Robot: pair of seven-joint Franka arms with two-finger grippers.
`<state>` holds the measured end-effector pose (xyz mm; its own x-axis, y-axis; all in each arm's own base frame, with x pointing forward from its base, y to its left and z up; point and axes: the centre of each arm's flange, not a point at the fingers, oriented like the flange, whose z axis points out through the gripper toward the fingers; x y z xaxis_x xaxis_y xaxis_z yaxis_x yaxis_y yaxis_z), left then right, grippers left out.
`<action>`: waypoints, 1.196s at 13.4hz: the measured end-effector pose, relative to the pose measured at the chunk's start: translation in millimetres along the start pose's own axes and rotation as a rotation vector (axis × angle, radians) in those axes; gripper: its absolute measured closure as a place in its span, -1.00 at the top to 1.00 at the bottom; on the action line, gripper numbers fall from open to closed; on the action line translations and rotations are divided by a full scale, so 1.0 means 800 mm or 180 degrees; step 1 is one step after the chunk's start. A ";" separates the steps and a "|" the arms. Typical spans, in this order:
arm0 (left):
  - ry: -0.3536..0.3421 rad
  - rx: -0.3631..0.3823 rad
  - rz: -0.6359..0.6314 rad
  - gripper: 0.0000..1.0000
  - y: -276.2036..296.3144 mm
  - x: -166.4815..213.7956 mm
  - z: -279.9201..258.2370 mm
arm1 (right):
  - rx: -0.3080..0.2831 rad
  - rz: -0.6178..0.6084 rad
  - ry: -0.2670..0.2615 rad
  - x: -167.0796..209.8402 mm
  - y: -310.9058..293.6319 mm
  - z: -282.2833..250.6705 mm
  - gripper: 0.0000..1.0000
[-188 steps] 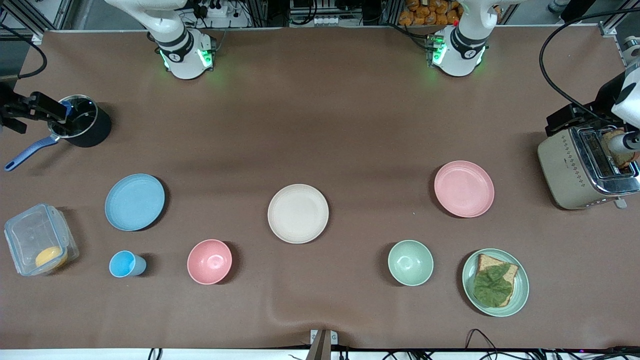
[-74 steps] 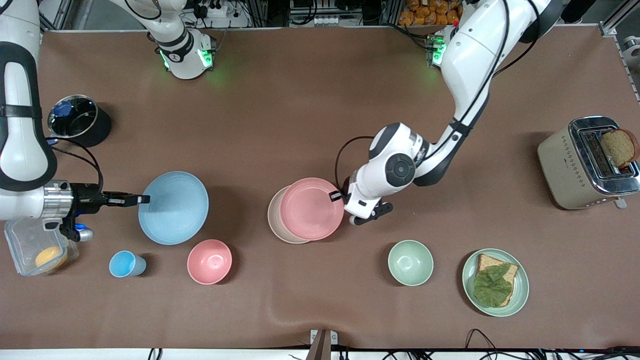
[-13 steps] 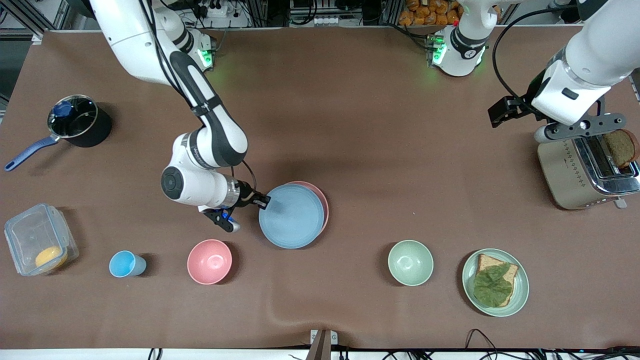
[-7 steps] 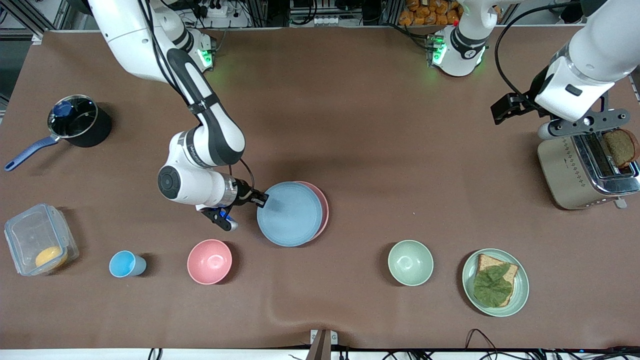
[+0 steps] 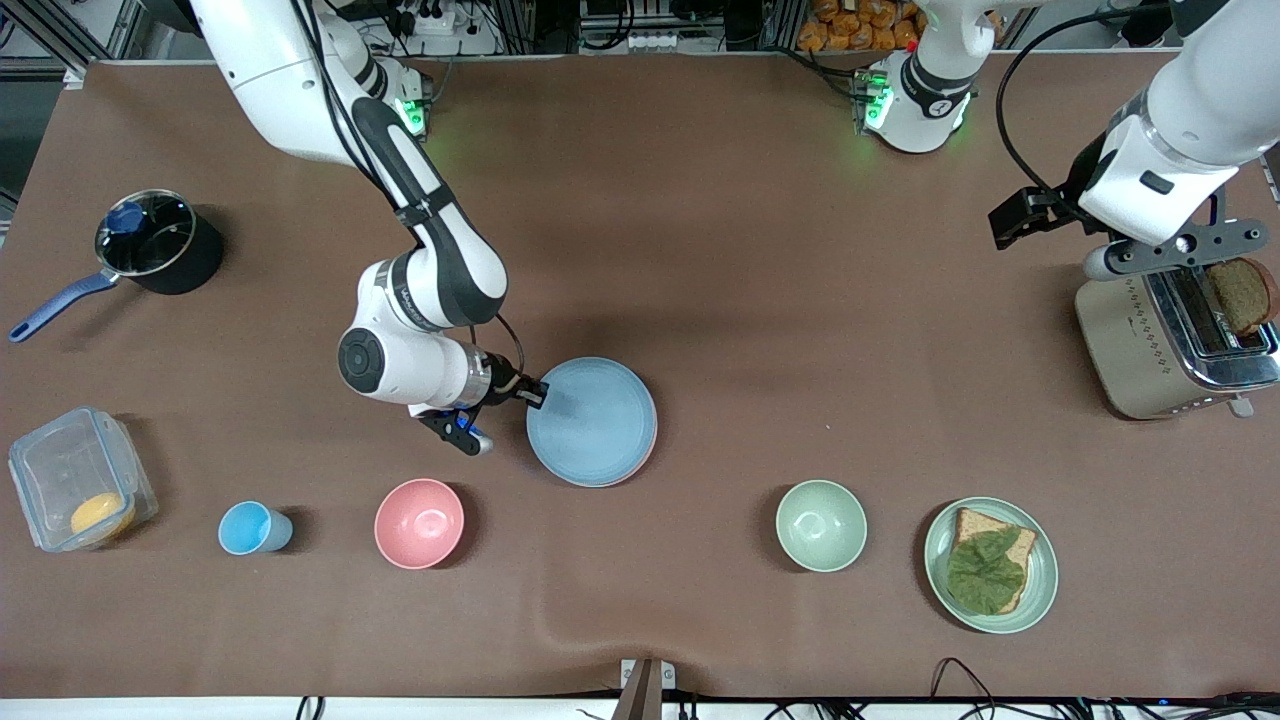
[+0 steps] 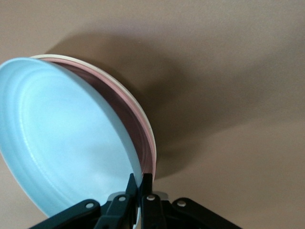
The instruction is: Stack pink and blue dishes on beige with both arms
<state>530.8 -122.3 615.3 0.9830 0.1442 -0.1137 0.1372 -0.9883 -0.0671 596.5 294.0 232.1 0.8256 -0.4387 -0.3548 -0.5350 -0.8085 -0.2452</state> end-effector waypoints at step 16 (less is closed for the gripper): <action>0.0068 -0.0029 0.0076 1.00 -0.037 0.005 -0.014 | -0.0784 -0.1319 0.0396 0.084 0.236 -0.450 1.00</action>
<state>531.8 -92.7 627.9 0.9884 0.1195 -0.0941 0.1147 -0.9918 -0.0555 615.8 -29.5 487.0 0.9830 -0.0921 -0.1587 -0.1114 -0.9869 -0.1171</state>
